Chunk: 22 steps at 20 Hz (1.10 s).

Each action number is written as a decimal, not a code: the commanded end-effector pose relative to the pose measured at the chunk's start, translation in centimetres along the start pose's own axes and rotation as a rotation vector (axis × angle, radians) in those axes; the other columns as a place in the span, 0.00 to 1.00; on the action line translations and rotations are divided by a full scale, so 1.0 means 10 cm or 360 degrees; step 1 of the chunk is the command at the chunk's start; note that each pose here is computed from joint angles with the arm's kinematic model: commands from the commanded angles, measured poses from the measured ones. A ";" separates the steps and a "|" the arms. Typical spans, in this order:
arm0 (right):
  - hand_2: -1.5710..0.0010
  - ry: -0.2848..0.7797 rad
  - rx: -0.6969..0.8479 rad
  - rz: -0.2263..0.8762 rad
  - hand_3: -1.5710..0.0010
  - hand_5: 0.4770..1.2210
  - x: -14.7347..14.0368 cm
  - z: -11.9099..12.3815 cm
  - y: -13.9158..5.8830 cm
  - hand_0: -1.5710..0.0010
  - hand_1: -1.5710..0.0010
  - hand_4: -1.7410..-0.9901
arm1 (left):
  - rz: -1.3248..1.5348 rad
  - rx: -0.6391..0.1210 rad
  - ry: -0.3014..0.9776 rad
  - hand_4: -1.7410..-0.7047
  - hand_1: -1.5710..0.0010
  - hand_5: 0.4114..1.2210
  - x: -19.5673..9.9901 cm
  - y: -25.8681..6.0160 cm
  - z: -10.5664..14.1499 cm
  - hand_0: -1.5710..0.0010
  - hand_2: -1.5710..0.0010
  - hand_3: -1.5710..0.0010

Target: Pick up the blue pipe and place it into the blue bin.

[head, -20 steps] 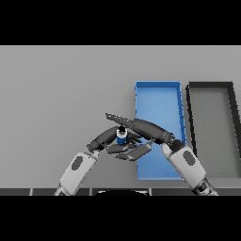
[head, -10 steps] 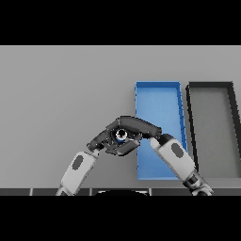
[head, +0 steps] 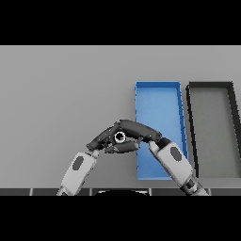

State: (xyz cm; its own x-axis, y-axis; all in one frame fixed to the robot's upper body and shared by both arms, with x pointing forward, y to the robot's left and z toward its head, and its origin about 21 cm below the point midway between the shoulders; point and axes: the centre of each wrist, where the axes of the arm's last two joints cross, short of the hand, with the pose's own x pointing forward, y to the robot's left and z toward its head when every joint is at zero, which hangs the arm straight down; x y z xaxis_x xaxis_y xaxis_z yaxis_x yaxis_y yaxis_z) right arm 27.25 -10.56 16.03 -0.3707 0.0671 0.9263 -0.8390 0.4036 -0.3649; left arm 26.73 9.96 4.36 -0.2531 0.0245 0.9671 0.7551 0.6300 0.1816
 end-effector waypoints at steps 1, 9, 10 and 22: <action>0.03 0.0002 -0.0001 -0.0026 0.04 0.92 0.04 -0.03 0.02 0.03 0.03 0.33 | 0.0003 0.0011 -0.0014 0.01 0.00 1.00 0.01 -0.02 0.00 0.00 0.01 0.09; 0.00 0.0016 -0.0085 -0.0043 0.01 0.99 0.05 -0.04 0.07 0.00 0.00 0.32 | -0.0121 -0.0079 0.0042 0.47 0.64 1.00 0.00 0.08 0.02 0.62 0.65 0.73; 0.00 0.0025 -0.0084 -0.0044 0.00 0.99 0.06 -0.05 0.06 0.00 0.00 0.32 | -0.0137 -0.0104 0.0052 0.54 0.71 0.91 0.01 0.08 0.02 0.69 0.72 0.78; 0.00 -0.0096 -0.0140 -0.0034 0.00 1.00 0.08 -0.02 0.05 0.00 0.00 0.32 | -0.0067 -0.0041 0.0350 0.75 0.98 0.16 -0.06 0.09 0.01 0.98 0.98 0.98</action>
State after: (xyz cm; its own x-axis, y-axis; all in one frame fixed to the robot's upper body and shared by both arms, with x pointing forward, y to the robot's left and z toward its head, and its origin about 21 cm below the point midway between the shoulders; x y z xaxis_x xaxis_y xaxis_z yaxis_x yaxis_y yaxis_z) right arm 26.63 -10.14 16.56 -0.3799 0.0032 0.9250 -0.8098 0.4822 -0.3343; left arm 27.56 10.60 3.92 -0.1494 -0.1730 0.9735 0.7623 0.6069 0.2248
